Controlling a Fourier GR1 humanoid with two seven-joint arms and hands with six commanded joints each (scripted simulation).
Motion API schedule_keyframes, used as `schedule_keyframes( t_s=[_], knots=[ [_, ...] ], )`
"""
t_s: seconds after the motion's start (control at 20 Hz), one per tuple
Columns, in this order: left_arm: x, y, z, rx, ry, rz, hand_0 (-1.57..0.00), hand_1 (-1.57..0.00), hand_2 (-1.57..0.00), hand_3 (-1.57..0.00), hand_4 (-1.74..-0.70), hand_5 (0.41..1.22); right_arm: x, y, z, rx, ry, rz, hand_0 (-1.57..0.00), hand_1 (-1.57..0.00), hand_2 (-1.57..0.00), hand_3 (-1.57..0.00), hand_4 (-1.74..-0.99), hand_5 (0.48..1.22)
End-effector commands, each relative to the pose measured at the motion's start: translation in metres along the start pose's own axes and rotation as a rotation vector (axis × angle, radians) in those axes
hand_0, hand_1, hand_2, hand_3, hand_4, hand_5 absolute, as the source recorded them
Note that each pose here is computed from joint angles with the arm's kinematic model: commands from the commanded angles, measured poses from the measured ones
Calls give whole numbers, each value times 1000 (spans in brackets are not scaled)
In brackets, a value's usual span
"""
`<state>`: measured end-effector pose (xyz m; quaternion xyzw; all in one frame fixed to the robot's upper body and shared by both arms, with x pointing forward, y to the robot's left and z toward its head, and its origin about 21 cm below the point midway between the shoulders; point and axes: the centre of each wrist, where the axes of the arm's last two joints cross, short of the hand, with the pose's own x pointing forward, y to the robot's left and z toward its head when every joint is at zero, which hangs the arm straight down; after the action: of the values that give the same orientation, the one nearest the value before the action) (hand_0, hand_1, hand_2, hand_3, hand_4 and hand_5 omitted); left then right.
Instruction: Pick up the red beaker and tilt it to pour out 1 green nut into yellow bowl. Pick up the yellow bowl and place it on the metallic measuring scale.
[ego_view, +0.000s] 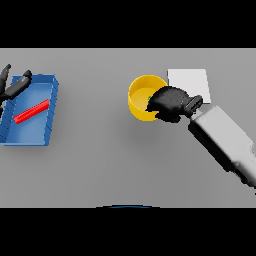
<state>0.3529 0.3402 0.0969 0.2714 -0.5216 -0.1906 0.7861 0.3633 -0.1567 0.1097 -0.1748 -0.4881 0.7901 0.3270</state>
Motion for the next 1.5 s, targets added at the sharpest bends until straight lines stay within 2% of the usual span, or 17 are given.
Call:
schedule_keyframes(
  t_s=[0.0,0.15,0.3,0.55,0.8,1.0,1.2,1.45],
  knots=[
    [2,1,1,1,-2,1,1,1,1,1,-714,686,-1,-3,2,-11,18,-2,-1567,-1567,-1478,-1170,-1740,1220],
    [6,0,1,6,-3,6,1,1,1,1,-720,688,1,-8,6,-28,47,-7,-1561,-1569,-1524,-1161,-1740,1220],
    [5,3,3,13,-7,4,1,1,1,1,-725,704,-10,-13,10,-59,100,1,-1566,-1570,-1516,-1149,-1741,1220],
    [8,5,6,10,16,-1,1,1,1,1,-729,720,-44,-12,19,-106,199,-41,-1569,-1571,-1530,-1151,-1741,1221],
    [7,5,10,6,26,7,1,1,1,1,-737,738,-75,1,21,-133,280,-60,-1570,-1571,-1549,-1147,-1741,1221],
    [8,4,9,1,36,-9,1,1,1,1,-719,725,-95,13,19,-126,347,-88,-1571,-1571,-1500,-1169,-1741,1221],
    [8,2,11,3,31,-1,1,1,1,1,-726,713,-114,26,17,-111,405,-132,-1571,-1571,-1451,-1295,-1741,1221],
    [6,4,12,8,25,-4,1,1,1,1,-729,714,-121,41,11,-83,403,-203,-1548,-1571,-1393,-1407,-1741,1221]
  ],
)
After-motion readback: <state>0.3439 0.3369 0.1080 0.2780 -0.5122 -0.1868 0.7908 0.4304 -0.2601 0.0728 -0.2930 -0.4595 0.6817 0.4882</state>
